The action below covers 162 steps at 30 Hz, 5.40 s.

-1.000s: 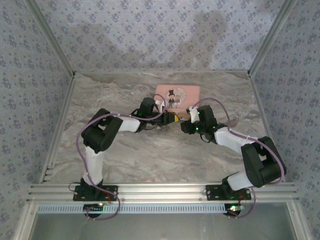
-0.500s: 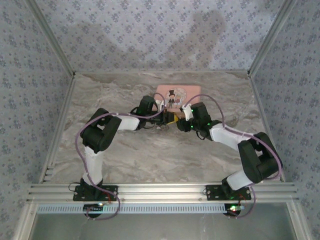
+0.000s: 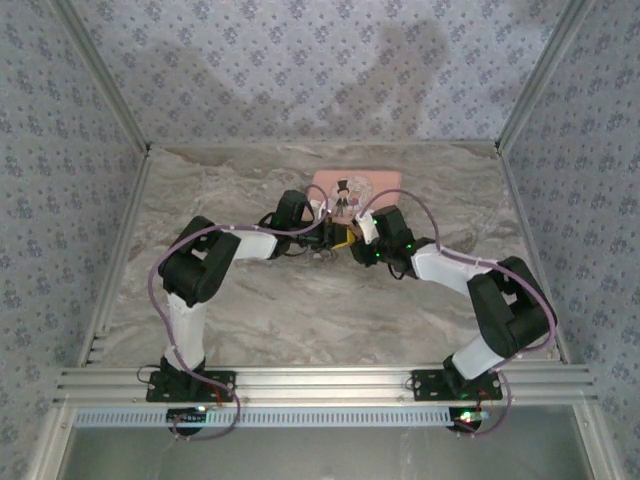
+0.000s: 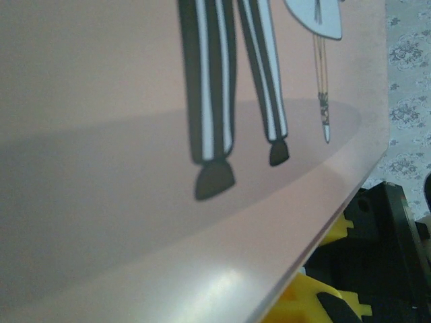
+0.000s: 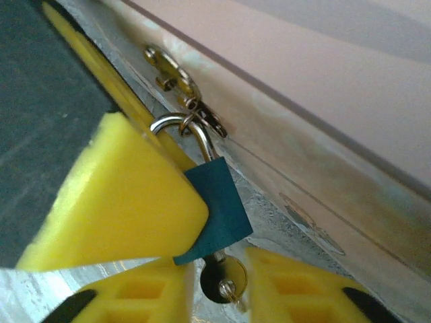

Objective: Unlock the padlock with the key

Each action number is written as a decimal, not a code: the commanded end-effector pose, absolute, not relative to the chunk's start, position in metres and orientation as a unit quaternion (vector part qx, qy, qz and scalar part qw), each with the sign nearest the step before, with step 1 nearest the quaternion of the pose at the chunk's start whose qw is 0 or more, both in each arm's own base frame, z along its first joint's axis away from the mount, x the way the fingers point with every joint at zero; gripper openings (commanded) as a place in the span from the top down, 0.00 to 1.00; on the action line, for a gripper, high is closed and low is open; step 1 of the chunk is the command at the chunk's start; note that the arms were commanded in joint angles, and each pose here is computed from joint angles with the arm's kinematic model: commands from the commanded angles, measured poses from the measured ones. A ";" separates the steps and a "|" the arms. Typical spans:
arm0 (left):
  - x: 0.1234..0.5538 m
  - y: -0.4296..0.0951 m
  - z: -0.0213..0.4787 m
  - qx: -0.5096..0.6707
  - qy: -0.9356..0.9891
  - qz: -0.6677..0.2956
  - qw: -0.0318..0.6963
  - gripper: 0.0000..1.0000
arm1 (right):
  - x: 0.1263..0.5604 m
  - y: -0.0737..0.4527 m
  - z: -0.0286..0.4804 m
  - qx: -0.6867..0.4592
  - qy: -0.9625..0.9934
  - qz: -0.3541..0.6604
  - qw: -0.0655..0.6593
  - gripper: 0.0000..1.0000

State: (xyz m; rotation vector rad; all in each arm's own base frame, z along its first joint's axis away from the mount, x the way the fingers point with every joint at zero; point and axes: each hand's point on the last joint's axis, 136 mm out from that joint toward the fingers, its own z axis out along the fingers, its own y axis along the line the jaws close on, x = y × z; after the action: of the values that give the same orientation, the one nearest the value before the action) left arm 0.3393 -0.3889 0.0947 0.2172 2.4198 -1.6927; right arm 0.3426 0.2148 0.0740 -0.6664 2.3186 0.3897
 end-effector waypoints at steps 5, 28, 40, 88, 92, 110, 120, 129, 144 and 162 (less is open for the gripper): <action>0.314 -0.381 0.086 0.036 0.826 -0.563 -0.008 1.00 | 0.344 0.221 0.077 -0.275 0.888 0.159 0.332 1.00; 0.302 -0.364 0.078 0.064 0.829 -0.555 -0.007 1.00 | 0.321 0.229 0.091 -0.259 0.880 0.282 0.280 0.71; 0.303 -0.361 0.080 0.060 0.828 -0.557 -0.013 1.00 | 0.323 0.220 0.095 -0.253 0.886 0.240 0.305 0.69; 0.292 -0.343 0.054 0.067 0.859 -0.508 -0.012 0.72 | 0.299 0.264 0.085 -0.288 0.862 0.340 0.239 1.00; 0.290 -0.336 0.049 0.061 0.870 -0.489 -0.006 0.69 | 0.296 0.264 0.073 -0.283 0.869 0.338 0.226 1.00; 0.305 -0.307 0.073 0.022 0.888 -0.454 0.076 0.54 | 0.293 0.263 0.033 -0.287 0.892 0.292 0.190 1.00; 0.319 -0.307 0.085 -0.023 0.861 -0.494 0.117 0.54 | 0.294 0.270 0.037 -0.294 0.889 0.286 0.202 1.00; 0.329 -0.311 0.093 -0.036 0.853 -0.498 0.151 0.46 | 0.297 0.272 0.042 -0.296 0.888 0.275 0.219 1.00; 0.340 -0.340 0.066 -0.043 0.858 -0.496 0.129 0.72 | 0.294 0.278 0.047 -0.304 0.883 0.274 0.230 1.00; 0.336 -0.339 0.054 -0.051 0.857 -0.502 0.109 1.00 | 0.292 0.258 0.056 -0.275 0.887 0.275 0.250 0.71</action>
State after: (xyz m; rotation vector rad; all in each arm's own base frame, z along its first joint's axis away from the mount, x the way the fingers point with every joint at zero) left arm 0.3476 -0.3389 0.0722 -0.0339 2.4080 -1.4045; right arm 0.3023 0.2645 0.0543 -0.7699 2.3884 0.7211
